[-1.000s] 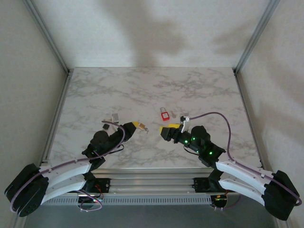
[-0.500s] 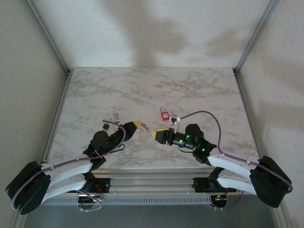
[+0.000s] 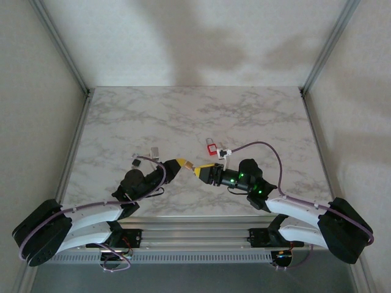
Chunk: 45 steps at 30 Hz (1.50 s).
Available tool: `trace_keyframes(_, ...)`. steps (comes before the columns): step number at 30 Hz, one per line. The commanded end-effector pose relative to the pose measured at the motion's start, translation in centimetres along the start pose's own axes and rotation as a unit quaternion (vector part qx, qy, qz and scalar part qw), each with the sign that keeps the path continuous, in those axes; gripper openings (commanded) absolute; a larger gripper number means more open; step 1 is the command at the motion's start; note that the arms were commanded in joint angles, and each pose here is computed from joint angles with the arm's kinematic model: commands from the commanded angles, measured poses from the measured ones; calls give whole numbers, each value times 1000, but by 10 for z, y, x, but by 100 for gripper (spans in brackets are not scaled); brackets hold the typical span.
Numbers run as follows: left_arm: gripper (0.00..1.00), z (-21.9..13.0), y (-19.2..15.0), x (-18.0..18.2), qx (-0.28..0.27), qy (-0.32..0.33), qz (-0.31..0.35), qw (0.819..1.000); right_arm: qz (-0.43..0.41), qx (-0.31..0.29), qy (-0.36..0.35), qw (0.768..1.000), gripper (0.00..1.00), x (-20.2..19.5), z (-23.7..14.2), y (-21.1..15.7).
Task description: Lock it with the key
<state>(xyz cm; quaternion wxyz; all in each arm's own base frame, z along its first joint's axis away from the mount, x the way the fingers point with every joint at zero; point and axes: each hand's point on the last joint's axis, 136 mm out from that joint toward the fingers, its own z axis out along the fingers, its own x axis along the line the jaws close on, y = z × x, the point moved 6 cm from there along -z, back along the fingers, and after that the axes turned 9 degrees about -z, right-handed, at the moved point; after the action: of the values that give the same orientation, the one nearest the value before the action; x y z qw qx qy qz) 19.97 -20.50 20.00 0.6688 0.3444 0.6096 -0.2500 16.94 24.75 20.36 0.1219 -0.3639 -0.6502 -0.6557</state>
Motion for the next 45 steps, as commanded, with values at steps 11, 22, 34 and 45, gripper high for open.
trace_keyframes(11,0,3,-6,-16,13,-44,-7,999,-2,-3,34,999,38,9,5,7)
trace_keyframes(22,0,4,-8,-16,16,-45,-8,999,-4,-5,34,999,30,9,4,8)
trace_keyframes(34,0,6,-12,-14,22,-46,-12,999,-1,-4,31,1000,25,7,5,7)
trace_keyframes(45,0,7,-14,-14,27,-48,-13,998,0,-7,30,1000,21,7,5,7)
